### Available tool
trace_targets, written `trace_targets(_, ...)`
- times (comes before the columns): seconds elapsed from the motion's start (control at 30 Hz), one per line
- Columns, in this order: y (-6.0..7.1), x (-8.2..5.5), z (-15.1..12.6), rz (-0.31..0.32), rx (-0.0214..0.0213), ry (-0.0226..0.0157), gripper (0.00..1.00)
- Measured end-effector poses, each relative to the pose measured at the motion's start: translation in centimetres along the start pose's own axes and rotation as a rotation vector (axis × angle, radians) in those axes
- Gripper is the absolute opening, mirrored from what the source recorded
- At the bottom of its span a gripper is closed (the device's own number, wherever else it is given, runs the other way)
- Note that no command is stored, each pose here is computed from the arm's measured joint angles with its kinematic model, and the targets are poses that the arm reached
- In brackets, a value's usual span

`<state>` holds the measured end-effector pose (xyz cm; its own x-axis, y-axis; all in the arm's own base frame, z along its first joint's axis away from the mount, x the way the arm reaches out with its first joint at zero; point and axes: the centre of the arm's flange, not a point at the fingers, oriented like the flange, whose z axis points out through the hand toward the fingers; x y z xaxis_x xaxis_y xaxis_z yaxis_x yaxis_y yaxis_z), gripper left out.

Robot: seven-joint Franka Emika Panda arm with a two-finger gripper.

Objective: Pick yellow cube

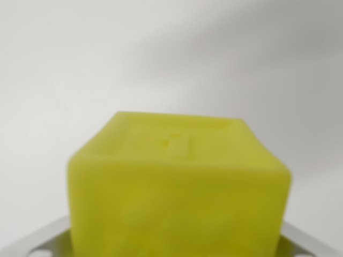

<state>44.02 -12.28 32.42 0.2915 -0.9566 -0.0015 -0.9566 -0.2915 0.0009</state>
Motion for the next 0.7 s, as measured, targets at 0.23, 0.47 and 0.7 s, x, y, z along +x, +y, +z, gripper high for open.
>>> trace_targets(0.23,0.0,0.0,-1.7,0.000,-0.0003,-0.0002,0.00)
trace_targets(0.47,0.0,0.0,-3.5,0.000,-0.0001,-0.0002,0.00)
trace_targets(0.7,0.0,0.0,-4.2,0.000,0.0001,-0.0001,0.00)
